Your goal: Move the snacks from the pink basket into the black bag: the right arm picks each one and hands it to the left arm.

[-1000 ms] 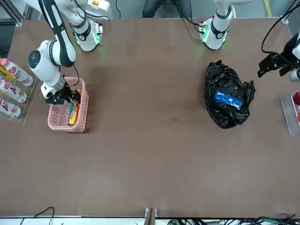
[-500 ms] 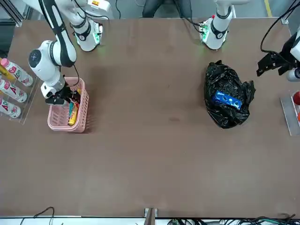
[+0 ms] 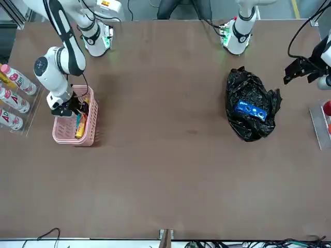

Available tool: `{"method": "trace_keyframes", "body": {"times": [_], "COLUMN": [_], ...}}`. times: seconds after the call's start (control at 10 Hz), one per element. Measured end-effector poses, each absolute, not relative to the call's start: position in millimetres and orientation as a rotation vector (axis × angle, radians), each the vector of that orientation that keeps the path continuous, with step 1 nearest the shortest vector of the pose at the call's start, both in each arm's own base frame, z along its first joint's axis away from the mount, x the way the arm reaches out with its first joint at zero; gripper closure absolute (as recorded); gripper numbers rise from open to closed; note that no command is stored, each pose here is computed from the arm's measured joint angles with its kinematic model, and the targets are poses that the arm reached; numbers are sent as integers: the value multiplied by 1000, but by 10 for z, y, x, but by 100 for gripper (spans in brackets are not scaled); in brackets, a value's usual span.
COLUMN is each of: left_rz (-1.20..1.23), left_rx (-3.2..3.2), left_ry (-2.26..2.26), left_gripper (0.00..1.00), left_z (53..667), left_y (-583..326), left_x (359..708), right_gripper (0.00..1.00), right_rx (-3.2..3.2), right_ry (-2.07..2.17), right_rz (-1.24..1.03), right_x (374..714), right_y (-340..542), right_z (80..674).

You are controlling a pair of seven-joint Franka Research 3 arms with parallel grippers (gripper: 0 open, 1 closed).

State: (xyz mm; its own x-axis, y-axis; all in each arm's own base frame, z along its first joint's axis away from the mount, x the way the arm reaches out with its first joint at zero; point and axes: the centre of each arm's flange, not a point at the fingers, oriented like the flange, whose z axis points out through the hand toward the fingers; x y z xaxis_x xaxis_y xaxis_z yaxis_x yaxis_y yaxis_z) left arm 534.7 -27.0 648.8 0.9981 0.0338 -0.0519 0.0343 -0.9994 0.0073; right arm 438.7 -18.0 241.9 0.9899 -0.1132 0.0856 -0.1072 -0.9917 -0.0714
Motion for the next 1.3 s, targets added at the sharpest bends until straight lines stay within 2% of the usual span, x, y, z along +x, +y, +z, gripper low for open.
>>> {"method": "trace_keyframes", "body": {"times": [0.5,0.9,1.1,1.3], "left_rz": [-81,-93,-95,-95], "left_rx": [3132,3132,3132,3132], "left_ry": [53,53,53,54], "left_gripper": [0,0,0,0], "left_z": [6488,6484,6485,6486], "left_y": [-271,-270,-269,-266], "left_x": [5347,5338,5336,5336], "right_gripper": [29,44,57,63], "right_rx": [-3067,-3067,-3067,-3067], "right_ry": [167,165,164,161], "right_rz": [-137,-137,-138,-137], "right_x": [4387,4388,4388,4388], "right_y": [-171,-165,-161,-154], "right_z": [2412,2412,2412,2412]}}
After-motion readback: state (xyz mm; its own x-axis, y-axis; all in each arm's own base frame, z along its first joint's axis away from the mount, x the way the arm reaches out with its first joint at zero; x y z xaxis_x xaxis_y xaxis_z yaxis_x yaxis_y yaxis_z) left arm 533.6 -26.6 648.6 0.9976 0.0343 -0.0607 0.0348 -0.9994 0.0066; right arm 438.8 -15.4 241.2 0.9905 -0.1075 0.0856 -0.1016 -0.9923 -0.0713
